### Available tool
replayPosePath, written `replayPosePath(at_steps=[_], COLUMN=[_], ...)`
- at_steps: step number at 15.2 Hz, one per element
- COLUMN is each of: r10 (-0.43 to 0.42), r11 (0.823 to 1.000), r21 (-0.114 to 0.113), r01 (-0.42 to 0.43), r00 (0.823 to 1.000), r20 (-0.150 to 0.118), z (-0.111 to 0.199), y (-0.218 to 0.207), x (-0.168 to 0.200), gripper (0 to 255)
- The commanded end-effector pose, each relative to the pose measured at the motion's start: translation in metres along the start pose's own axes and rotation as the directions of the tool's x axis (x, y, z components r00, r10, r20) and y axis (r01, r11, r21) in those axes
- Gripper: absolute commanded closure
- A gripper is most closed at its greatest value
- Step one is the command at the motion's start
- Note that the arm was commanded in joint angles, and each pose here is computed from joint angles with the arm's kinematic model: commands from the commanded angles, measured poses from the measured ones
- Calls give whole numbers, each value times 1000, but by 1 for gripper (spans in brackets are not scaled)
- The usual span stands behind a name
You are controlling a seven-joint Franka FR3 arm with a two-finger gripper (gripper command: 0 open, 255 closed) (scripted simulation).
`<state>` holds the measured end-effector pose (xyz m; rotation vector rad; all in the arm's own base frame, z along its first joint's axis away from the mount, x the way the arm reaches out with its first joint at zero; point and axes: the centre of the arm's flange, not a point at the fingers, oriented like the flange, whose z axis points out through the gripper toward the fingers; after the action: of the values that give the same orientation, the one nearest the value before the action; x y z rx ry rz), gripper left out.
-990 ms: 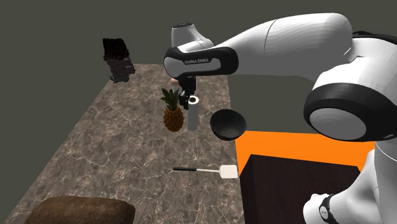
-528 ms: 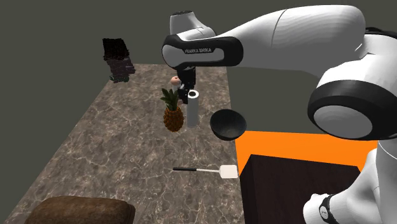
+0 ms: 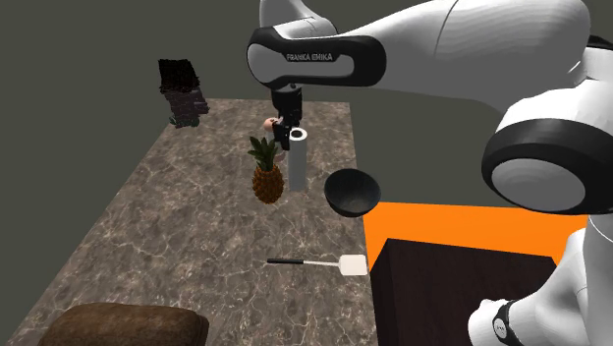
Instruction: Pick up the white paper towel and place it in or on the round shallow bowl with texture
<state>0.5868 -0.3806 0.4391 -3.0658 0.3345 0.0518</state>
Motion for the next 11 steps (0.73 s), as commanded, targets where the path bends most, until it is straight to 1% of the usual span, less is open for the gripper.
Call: replayPosePath(at_steps=[1,11], r10=[0,0], r11=[1000,1000], r21=[0,0], r01=[0,0], r00=[1000,1000], r20=[0,0], z=[-11,-64], y=[0,-3], x=[-1,-3], gripper=[255,255])
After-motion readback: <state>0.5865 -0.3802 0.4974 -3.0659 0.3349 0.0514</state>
